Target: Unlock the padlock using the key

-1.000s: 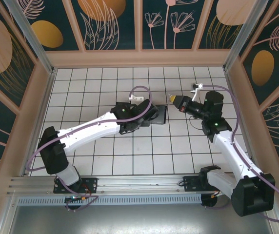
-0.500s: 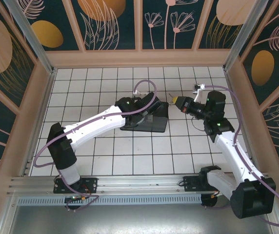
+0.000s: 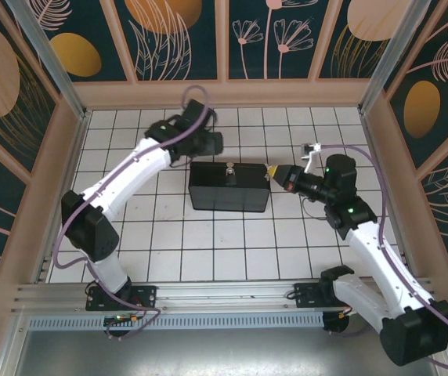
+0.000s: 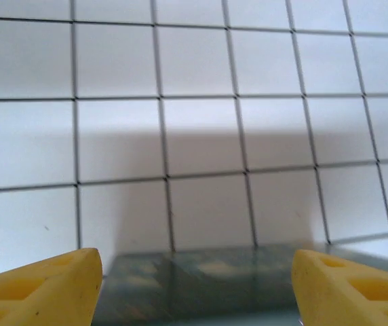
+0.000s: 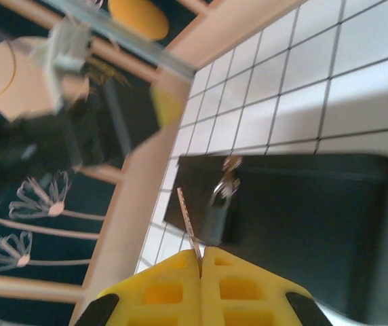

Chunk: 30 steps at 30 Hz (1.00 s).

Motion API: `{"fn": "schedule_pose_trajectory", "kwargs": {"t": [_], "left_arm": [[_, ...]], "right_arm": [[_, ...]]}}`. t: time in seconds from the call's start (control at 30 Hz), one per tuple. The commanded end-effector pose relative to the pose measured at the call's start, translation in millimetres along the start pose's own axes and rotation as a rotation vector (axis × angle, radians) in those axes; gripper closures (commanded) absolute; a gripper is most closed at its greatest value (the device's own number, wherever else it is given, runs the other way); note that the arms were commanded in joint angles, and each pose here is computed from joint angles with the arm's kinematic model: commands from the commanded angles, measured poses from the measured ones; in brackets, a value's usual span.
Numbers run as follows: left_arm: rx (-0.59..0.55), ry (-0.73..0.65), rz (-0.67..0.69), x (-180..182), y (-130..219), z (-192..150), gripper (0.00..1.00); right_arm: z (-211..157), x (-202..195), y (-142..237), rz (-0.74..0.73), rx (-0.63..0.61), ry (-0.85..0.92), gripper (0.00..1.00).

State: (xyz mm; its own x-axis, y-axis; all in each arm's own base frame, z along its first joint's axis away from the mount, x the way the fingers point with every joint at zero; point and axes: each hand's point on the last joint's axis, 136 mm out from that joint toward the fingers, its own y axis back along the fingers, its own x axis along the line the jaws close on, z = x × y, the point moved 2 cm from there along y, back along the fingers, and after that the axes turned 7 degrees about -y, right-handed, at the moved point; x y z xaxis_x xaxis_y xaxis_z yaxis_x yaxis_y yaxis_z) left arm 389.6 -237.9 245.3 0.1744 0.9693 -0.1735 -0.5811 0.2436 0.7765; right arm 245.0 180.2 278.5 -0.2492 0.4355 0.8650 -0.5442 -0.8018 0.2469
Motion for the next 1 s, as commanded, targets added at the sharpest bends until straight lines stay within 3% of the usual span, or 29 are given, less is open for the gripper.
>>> {"fn": "schedule_pose_trajectory", "kwargs": {"t": [0.0,0.2,0.4,0.97], "left_arm": [[-0.051,-0.109,-0.131,9,-17,21,0.25],[0.041,-0.173,-0.405,-24,-39,2,0.26],[0.067,-0.151,-0.581,-38,-21,-30,0.27],[0.174,0.024,-0.784,-47,38,-103,0.28]], "right_arm": [[-18,1,-5,-0.028,0.004,-0.054,1.00],[-38,-3,-8,-0.049,0.009,-0.098,1.00],[-47,-9,-17,-0.065,0.040,-0.107,1.00],[-72,-17,-25,-0.058,0.122,-0.128,1.00]]}}
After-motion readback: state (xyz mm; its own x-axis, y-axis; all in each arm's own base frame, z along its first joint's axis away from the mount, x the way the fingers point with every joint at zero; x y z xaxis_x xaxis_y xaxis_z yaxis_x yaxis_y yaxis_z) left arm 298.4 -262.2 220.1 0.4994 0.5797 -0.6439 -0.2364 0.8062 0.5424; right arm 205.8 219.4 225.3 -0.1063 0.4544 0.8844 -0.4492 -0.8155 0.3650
